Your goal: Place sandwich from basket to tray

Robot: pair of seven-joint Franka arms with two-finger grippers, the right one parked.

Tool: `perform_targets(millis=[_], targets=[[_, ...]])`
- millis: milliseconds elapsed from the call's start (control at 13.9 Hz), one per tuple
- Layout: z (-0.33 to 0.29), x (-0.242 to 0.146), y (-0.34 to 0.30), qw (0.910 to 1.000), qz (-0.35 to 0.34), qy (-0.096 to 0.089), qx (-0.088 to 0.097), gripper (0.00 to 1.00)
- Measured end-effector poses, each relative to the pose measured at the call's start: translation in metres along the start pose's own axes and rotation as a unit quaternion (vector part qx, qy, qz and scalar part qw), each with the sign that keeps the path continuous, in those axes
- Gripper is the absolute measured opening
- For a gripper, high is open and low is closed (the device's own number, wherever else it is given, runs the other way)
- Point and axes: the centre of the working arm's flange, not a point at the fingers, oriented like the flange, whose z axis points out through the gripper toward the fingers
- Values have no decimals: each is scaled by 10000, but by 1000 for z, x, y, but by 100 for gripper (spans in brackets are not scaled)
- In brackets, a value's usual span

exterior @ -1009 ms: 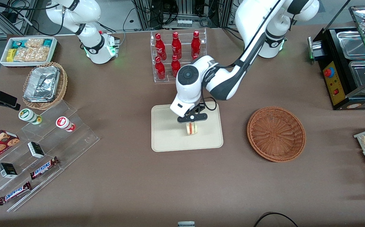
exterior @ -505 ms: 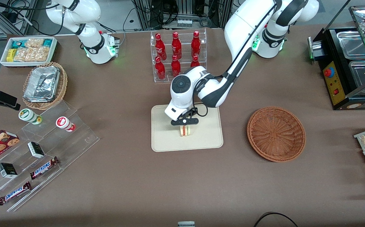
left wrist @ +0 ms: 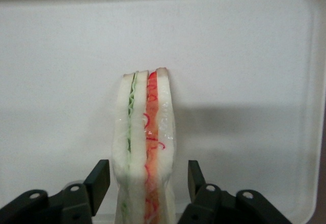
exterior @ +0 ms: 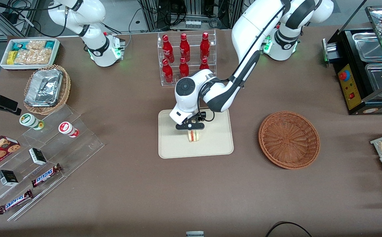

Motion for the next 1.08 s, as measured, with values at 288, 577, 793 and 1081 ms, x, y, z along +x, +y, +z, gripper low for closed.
perform_targets(millis=[288, 577, 793, 1081], targets=[[-113, 19, -19, 9992, -245, 304, -42, 100], [-236, 55, -109, 9941, -956, 510, 67, 100], [-292, 77, -194, 9920, -1154, 432, 262, 100], [-336, 81, -305, 9965, -774, 186, 271, 100]])
